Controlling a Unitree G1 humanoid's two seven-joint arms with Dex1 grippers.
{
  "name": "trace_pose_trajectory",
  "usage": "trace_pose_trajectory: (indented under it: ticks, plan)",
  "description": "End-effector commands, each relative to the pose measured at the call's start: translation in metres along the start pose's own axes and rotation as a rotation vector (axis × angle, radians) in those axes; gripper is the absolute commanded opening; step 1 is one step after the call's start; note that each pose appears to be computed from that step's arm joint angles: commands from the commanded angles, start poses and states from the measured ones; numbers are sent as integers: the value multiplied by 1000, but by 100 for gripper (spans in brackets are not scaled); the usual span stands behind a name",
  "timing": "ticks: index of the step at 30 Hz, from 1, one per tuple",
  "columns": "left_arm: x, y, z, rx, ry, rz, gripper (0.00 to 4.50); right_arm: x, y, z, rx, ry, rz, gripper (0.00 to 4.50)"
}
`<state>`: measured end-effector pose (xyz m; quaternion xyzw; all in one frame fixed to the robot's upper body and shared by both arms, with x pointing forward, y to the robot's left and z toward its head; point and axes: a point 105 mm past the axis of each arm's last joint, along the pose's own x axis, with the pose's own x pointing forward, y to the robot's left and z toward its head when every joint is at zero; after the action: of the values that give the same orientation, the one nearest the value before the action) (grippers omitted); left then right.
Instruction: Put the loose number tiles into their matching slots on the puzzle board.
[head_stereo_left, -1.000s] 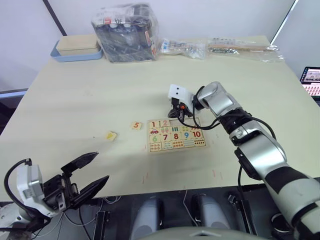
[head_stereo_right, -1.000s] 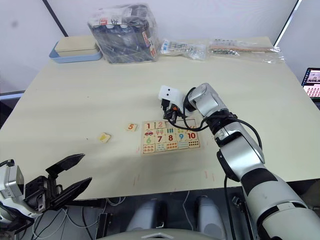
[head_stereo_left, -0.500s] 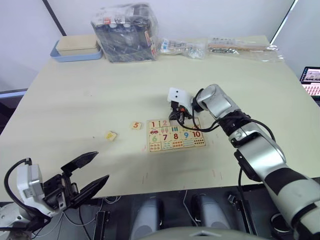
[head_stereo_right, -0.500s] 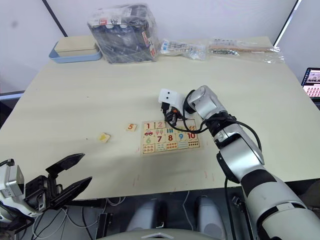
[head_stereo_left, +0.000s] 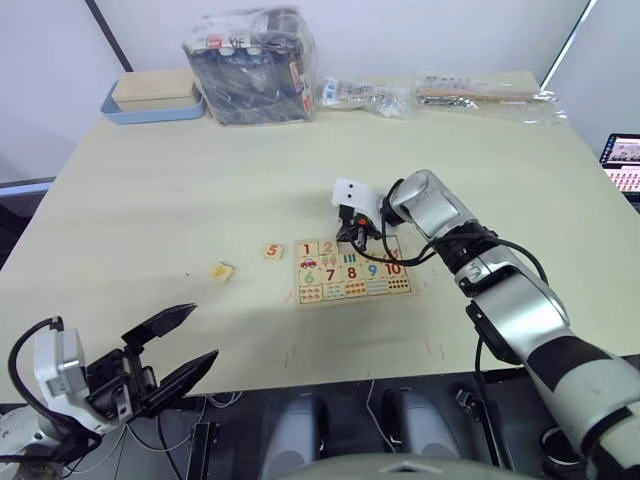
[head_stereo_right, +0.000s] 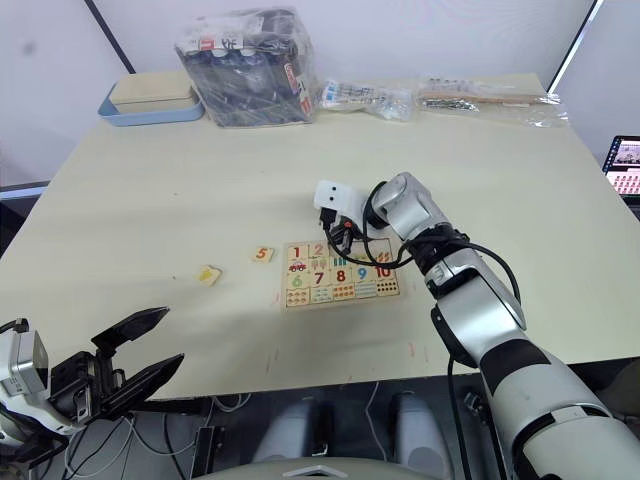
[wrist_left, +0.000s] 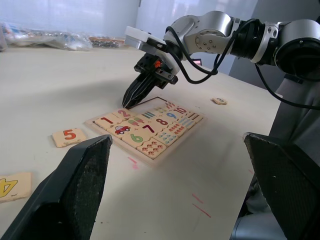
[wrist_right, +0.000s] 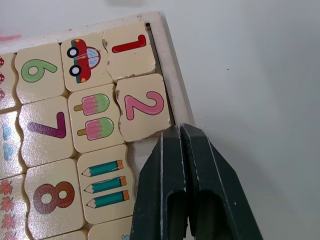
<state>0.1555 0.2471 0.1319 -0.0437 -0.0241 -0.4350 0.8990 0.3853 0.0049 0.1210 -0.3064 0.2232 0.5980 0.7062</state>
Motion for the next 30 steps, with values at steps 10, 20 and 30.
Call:
trace_pose_trajectory:
  ticks: [10,20,30]
  plan:
    - [0,-1,6,27,-9,22,450,-41,3,20,-20,-296,-14,4]
    - [-9,11,2,30,-8,111,450,-97,44,-11,15,-646,-202,4]
    - [-11,24,-3,13,-18,144,450,-152,104,-93,230,-638,-420,4]
